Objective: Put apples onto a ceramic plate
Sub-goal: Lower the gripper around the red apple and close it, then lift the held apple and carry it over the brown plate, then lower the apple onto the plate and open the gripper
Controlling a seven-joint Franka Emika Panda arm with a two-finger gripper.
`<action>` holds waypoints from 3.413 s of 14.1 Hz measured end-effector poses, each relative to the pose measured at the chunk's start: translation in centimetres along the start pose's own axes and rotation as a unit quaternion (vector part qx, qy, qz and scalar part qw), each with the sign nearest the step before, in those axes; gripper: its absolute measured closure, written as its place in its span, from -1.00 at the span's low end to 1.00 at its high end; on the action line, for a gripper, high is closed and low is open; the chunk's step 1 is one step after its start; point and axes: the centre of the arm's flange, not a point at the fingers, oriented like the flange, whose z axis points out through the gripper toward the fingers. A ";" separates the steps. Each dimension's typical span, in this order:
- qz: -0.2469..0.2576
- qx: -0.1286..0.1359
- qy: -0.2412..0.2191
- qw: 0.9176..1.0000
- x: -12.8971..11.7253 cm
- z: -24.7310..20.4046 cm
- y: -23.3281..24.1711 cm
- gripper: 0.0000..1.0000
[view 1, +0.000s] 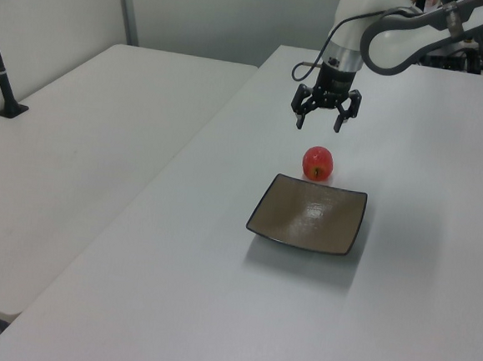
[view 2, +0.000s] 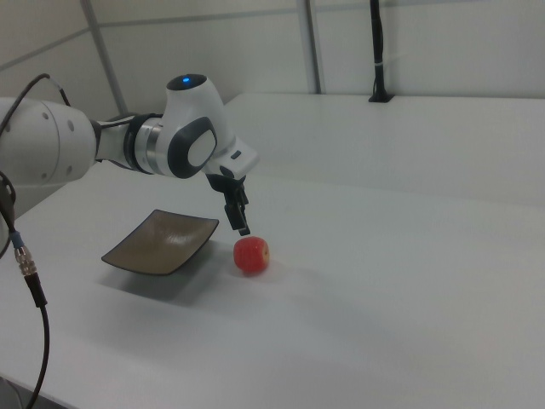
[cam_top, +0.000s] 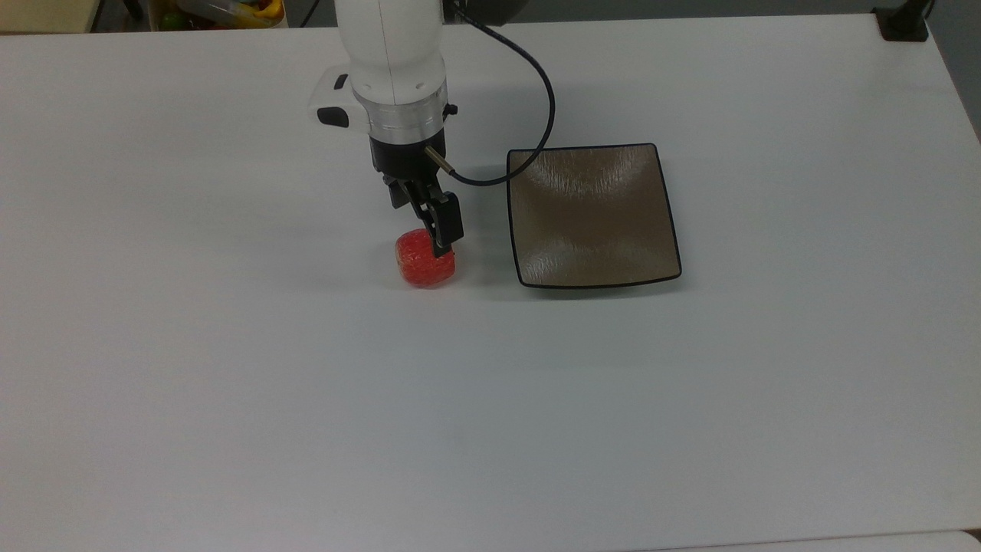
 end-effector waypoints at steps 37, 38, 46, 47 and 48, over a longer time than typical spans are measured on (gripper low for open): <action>-0.042 0.041 0.008 0.998 -7.8 -6.0 -3.5 -0.40; -0.045 0.042 0.005 0.998 -8.9 -6.0 -4.0 -0.40; -0.089 0.032 -0.022 0.995 -15.6 -3.8 -6.1 -0.40; -0.095 0.027 -0.026 0.995 -16.3 -3.0 -6.3 -0.40; -0.098 0.024 -0.029 0.994 -16.7 -2.5 -6.4 -0.40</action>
